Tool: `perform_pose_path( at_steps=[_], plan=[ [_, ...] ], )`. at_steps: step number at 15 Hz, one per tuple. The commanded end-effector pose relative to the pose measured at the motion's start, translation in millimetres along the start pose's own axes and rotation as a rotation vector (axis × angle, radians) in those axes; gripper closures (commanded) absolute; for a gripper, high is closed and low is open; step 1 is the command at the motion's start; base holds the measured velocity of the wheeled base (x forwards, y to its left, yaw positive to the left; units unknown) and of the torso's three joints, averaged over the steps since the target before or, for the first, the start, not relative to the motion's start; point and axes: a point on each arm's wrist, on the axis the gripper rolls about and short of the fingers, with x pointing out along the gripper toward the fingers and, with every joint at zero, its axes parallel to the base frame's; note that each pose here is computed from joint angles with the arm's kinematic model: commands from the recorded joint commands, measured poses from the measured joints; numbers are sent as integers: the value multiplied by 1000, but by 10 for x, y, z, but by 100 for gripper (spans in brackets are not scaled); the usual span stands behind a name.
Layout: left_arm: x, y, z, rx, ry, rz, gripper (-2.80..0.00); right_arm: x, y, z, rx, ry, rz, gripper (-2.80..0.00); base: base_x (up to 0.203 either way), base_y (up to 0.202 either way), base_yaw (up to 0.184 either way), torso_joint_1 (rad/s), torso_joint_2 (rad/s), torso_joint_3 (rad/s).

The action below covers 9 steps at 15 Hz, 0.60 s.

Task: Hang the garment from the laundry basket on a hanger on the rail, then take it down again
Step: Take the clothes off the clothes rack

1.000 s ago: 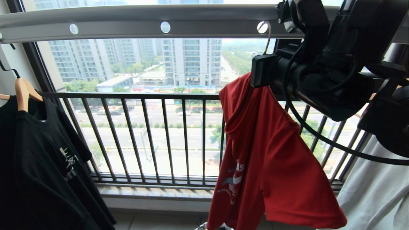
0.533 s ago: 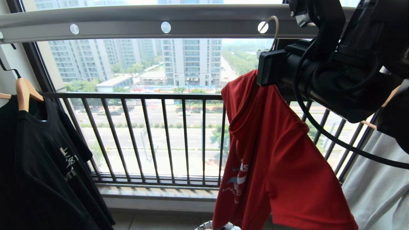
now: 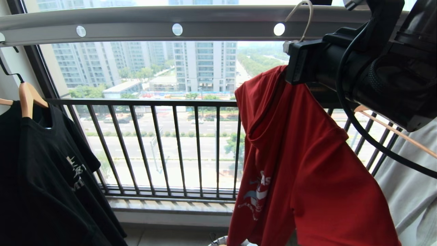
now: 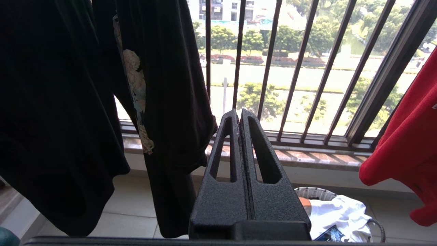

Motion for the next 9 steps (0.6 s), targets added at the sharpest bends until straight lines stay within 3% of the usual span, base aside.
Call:
perform_pose_path(
  at_steps=[1, 6, 9],
  plan=[
    [1, 0, -4, -1, 1, 1, 0, -133, -71, 85, 10, -22, -4, 0, 0, 0, 0, 0, 0, 0],
    [1, 0, -4, -1, 1, 1, 0, -472, -167, 77, 16, -17, 27, 0, 0, 0, 0, 0, 0, 0],
    [1, 0, -4, -1, 1, 1, 0, -732, -204, -68, 3, 21, 70, 0, 0, 0, 0, 0, 0, 0]
  ],
)
